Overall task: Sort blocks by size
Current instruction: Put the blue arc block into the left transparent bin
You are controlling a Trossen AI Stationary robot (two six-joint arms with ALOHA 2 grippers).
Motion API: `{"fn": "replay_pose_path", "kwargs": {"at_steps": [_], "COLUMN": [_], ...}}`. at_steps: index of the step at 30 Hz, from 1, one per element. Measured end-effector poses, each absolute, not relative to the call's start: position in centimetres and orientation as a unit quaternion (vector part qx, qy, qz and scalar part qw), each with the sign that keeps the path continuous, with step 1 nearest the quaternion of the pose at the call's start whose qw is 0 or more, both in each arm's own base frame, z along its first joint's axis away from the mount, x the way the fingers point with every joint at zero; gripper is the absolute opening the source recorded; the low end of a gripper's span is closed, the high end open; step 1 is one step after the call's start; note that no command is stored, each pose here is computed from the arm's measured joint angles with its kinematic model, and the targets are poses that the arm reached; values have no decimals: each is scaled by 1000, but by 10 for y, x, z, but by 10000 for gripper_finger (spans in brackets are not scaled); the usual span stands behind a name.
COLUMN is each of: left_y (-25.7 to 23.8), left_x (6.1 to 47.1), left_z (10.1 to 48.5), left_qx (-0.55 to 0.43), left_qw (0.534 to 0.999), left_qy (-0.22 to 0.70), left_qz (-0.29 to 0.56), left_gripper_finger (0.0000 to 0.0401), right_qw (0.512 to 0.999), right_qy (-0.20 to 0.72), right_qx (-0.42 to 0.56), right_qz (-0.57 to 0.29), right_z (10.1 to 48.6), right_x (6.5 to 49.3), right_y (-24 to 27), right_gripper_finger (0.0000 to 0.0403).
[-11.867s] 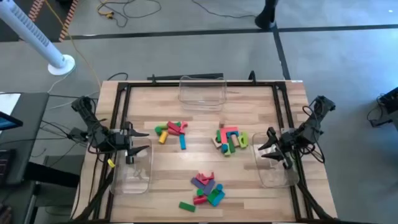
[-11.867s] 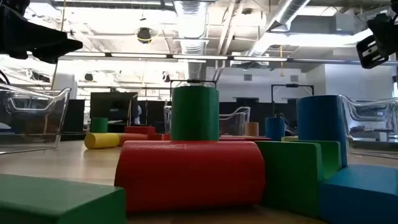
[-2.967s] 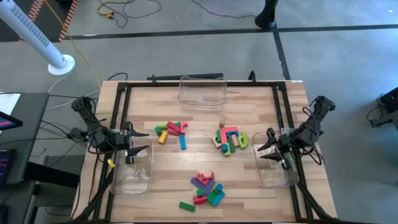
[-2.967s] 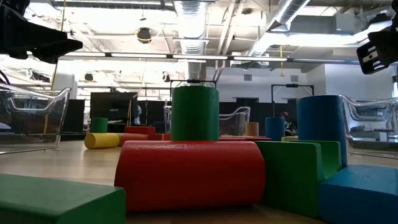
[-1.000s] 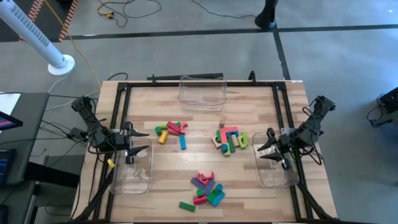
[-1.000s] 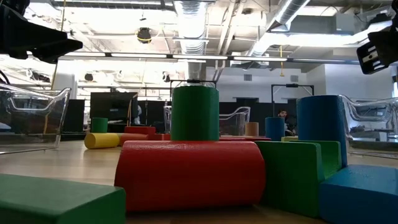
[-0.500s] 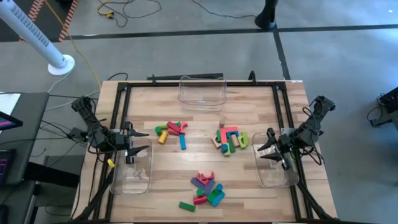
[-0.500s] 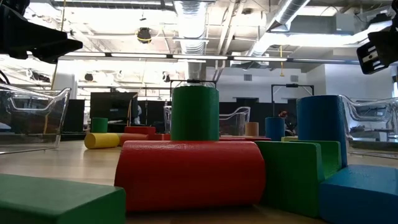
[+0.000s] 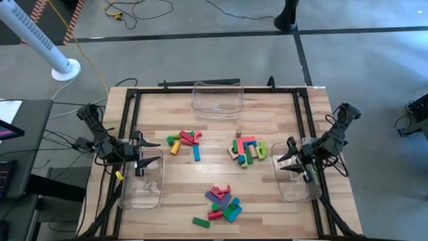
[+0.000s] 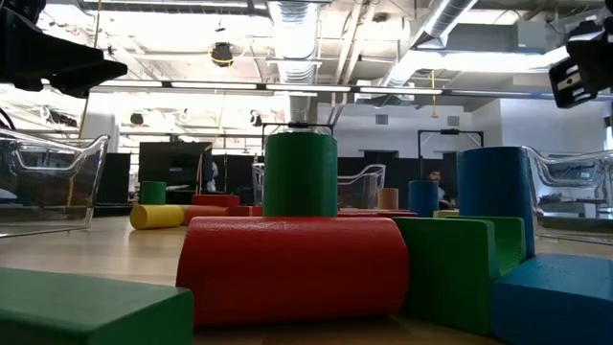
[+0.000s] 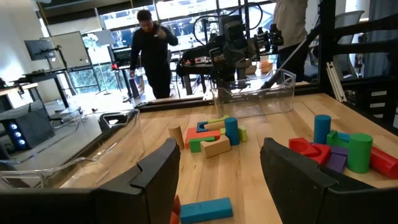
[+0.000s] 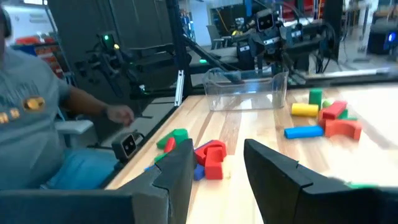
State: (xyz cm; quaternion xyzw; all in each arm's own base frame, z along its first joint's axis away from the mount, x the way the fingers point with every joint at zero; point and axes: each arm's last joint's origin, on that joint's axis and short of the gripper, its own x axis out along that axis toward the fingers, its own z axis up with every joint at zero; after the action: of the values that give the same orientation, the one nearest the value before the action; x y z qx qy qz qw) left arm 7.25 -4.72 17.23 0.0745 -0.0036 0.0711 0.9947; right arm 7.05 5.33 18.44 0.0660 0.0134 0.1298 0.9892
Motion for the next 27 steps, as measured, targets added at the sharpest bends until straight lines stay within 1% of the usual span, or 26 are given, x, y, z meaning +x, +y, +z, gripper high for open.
{"fn": "replay_pose_path", "kwargs": {"at_steps": [3,6,13,23,27], "left_y": [-47,-47,-47,-47,-47], "left_x": [72,72,72,72,72], "left_z": [172,172,172,172,172], "left_qx": [75,75,75,75,136], "left_qw": [995,995,995,995,988], "left_qy": [-4,-4,-4,-3,1], "left_qz": [71,71,71,71,71], "left_gripper_finger": [215,215,215,215,215], "right_qw": [990,990,990,988,987], "right_qy": [-8,-19,-21,-17,-15], "right_qx": [49,55,57,86,99], "right_qz": [131,131,126,126,126], "right_z": [189,191,192,192,192], "right_x": [70,70,70,70,70], "right_y": [53,53,53,53,53], "right_gripper_finger": [179,179,179,179,179]}}
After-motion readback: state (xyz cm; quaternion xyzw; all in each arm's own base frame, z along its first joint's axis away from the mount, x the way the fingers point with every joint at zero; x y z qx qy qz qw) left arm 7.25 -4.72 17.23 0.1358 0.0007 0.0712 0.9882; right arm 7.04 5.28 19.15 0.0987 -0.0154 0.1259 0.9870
